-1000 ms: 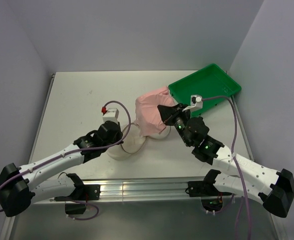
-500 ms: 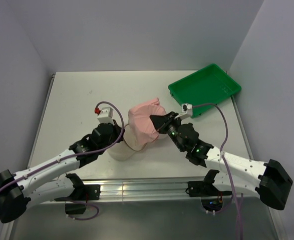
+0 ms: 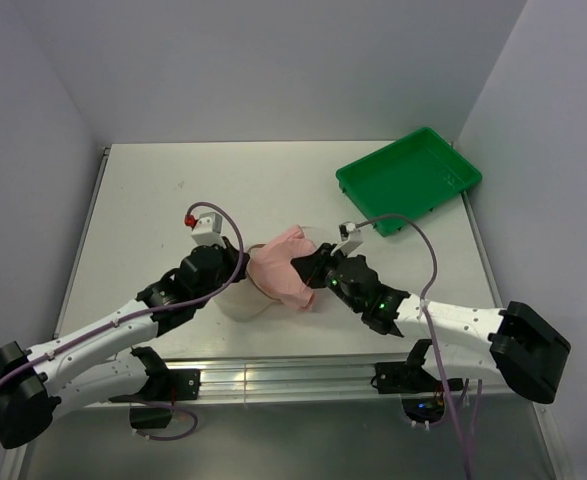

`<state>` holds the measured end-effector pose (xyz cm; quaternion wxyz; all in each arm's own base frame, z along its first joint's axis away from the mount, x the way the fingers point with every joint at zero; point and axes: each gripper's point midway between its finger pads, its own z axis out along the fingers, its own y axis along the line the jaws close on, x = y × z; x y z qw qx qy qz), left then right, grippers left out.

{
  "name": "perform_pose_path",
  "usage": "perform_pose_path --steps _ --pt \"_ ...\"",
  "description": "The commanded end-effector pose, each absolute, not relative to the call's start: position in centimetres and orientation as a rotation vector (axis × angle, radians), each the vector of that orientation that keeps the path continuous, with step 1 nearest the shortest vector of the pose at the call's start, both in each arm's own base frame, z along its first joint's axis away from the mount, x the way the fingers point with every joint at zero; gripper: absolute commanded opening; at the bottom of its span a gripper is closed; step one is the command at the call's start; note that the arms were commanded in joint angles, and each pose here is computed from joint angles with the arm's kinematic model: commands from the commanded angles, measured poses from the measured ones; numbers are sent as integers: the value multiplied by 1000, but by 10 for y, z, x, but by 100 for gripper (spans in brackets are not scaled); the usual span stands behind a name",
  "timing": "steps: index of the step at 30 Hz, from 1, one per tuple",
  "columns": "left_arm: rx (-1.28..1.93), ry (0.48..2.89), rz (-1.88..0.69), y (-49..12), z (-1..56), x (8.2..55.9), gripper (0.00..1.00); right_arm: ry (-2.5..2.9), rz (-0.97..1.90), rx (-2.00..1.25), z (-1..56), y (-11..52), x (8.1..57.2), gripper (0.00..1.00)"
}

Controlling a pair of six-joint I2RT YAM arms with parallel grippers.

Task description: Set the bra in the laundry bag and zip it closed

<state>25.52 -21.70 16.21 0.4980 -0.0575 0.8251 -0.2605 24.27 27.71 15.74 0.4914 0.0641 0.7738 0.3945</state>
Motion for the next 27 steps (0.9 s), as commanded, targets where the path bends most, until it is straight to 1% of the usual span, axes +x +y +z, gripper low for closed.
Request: perform_pose_path --steps 1,2,4,5,6,8,9,17,20,23,27 --pt "-166 1939 -695 -221 179 258 0 1913 971 26 158 297 239 0" --pt "-154 1938 -710 -223 180 257 0 1955 940 -7 146 300 239 0" --pt "-137 1935 -730 -227 182 255 0 1963 974 -64 151 314 239 0" --pt "-129 1935 -739 -228 183 255 0 1997 965 -92 141 319 238 0" --pt "-117 1932 -756 -231 185 254 0 1984 981 -118 150 328 241 0" --pt "-100 1927 -773 -233 187 252 0 2025 971 -182 139 338 239 0" --pt "-87 1928 -781 -234 186 250 0 2014 979 -188 147 344 243 0" --pt "-32 1902 -879 -244 192 240 0 2077 1017 -248 140 380 250 0" --pt "-32 1876 -890 -242 192 239 0 2094 1040 -209 132 386 251 0" --pt "-57 1857 -849 -234 190 243 0 2131 1074 -250 122 393 240 0" --pt "-67 1821 -813 -225 195 247 0 2117 1057 -237 124 383 232 0"
